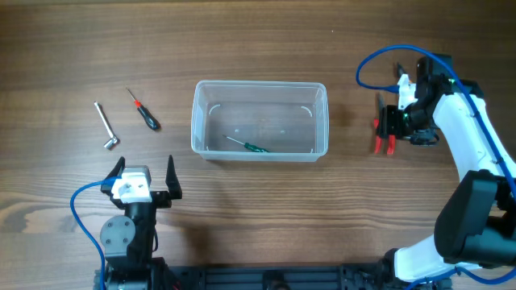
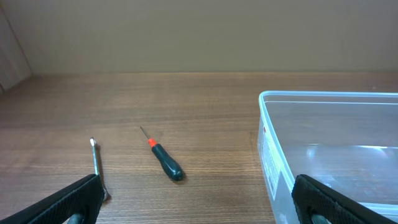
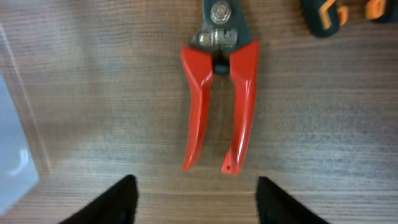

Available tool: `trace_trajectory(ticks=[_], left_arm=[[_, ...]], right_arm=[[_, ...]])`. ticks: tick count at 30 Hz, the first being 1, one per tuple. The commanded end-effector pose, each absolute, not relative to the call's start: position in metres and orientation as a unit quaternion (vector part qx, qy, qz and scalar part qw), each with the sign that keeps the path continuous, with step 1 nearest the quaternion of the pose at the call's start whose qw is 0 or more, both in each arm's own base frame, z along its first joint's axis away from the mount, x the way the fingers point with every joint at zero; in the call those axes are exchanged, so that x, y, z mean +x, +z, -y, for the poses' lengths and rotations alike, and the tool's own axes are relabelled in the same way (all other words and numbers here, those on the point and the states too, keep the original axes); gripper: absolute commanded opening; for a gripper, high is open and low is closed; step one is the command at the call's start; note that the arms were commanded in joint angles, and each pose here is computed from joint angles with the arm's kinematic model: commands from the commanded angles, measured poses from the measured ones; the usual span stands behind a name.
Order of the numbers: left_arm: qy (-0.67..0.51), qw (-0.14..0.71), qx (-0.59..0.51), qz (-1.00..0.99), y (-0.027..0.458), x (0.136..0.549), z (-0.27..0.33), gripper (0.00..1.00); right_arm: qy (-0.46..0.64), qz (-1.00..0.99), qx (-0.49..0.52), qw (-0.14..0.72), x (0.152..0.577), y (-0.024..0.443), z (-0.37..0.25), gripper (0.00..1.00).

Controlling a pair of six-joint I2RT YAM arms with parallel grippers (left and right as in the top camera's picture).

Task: Pack container
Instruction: 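Move the right gripper back over the red-handled snips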

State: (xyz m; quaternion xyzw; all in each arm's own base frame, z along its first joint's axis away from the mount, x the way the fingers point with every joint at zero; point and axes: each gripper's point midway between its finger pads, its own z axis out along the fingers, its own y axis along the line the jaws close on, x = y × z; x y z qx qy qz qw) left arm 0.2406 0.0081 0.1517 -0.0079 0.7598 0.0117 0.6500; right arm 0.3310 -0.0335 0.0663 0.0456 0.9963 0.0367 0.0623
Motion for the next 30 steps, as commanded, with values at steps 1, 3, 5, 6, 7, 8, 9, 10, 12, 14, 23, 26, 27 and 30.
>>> trace_trajectory(ticks=[1,3,5,6,7,8,9,10,12,14,23,26,27,30], left_arm=[[0.011,0.65,0.008,-0.76,0.151,0.241,-0.004,1.0],[0.011,0.65,0.008,-0.76,0.151,0.241,-0.004,1.0],[0.011,0.65,0.008,-0.76,0.151,0.241,-0.004,1.0],[0.011,0.65,0.008,-0.76,0.151,0.241,-0.004,1.0],[0.011,0.65,0.008,-0.76,0.151,0.241,-0.004,1.0],[0.011,0.65,0.008,-0.76,0.151,0.241,-0.004,1.0],[0.011,0.65,0.008,-0.76,0.151,0.241,-0.004,1.0],[0.011,0.65,0.008,-0.76,0.151,0.241,-0.004,1.0],[0.011,0.65,0.008,-0.76,0.151,0.241,-0.004,1.0],[0.011,0.65,0.008,-0.76,0.151,0.241,-0.004,1.0],[0.011,0.65,0.008,-0.76,0.151,0.241,-0.004,1.0],[0.011,0.65,0.008,-0.76,0.151,0.241,-0.004,1.0],[0.011,0.65,0.008,-0.76,0.151,0.241,-0.004,1.0],[0.011,0.65,0.008,-0.76,0.151,0.241,-0.004,1.0]], right_arm=[[0.037,-0.995,0.058,0.067,0.335,0.065,0.034,0.53],[0.036,-0.995,0.057,0.069,0.336,0.064,0.034,0.53],[0.036,-0.995,0.054,0.073,0.339,0.063,0.035,0.53],[0.036,-0.995,0.052,0.074,0.34,0.062,0.035,0.53],[0.036,-0.996,0.048,0.072,0.341,0.059,0.035,0.53],[0.036,-0.996,0.043,0.068,0.341,0.056,0.035,0.53],[0.036,-0.996,0.043,0.062,0.34,0.052,0.035,0.53],[0.037,-0.997,0.043,0.054,0.339,0.047,0.034,0.53],[0.039,-0.998,0.043,0.037,0.337,0.035,0.034,0.53],[0.041,-0.998,0.04,0.019,0.335,0.022,0.034,0.53],[0.042,-0.999,0.03,0.01,0.34,0.0,0.033,0.53],[0.041,-0.999,0.03,0.014,0.342,0.0,0.034,0.53],[0.041,-0.999,0.03,0.015,0.342,0.0,0.034,0.53],[0.042,-0.999,0.023,0.011,0.341,0.0,0.029,0.53]])
